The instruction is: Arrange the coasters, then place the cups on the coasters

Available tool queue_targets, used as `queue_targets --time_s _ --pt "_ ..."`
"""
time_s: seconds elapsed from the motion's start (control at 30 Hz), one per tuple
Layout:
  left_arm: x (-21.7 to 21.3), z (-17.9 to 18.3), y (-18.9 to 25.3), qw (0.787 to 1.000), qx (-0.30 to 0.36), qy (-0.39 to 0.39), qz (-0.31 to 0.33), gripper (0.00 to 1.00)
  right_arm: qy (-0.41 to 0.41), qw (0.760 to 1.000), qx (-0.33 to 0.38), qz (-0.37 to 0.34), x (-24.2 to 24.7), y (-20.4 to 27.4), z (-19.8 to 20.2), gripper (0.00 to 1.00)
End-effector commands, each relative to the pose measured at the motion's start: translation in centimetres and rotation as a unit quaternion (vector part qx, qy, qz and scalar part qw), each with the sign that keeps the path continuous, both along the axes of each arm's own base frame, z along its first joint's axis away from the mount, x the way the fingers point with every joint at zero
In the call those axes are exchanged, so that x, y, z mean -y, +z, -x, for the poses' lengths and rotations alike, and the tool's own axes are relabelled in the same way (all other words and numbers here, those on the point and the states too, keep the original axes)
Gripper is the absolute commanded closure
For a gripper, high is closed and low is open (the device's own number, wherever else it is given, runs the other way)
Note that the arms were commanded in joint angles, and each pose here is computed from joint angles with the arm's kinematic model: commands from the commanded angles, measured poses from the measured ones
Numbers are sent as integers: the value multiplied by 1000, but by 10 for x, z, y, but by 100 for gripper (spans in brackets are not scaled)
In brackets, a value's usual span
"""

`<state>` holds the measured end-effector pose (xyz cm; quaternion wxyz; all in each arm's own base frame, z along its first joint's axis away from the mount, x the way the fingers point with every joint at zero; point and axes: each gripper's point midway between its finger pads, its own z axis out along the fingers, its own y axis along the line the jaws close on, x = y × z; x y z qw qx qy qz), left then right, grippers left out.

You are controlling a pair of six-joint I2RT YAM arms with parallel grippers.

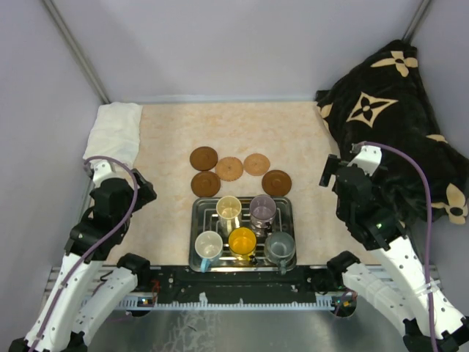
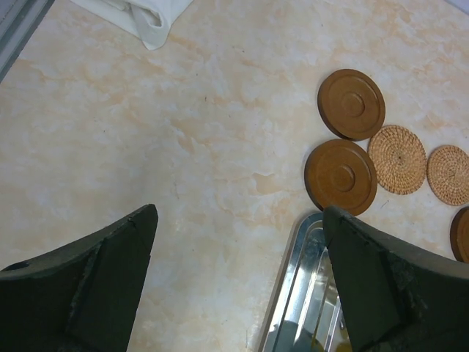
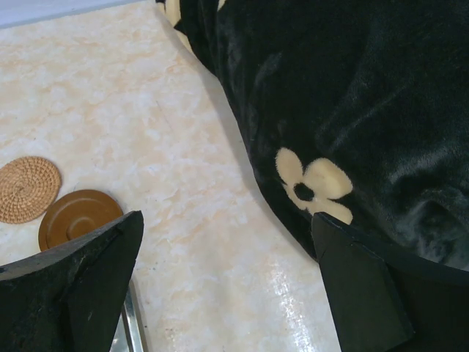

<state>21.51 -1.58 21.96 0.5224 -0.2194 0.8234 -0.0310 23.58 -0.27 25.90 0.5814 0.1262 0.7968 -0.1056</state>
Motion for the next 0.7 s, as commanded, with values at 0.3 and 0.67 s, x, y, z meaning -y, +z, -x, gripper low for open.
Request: queue_targets --time_s 0.3,0.67 --pt "0 3 3 1000 12 -6 2 0 -8 999 28 -20 2 20 1 1" --pt "6 0 7 999 24 -25 6 0 48 997 -46 -44 -29 -8 -6 1"
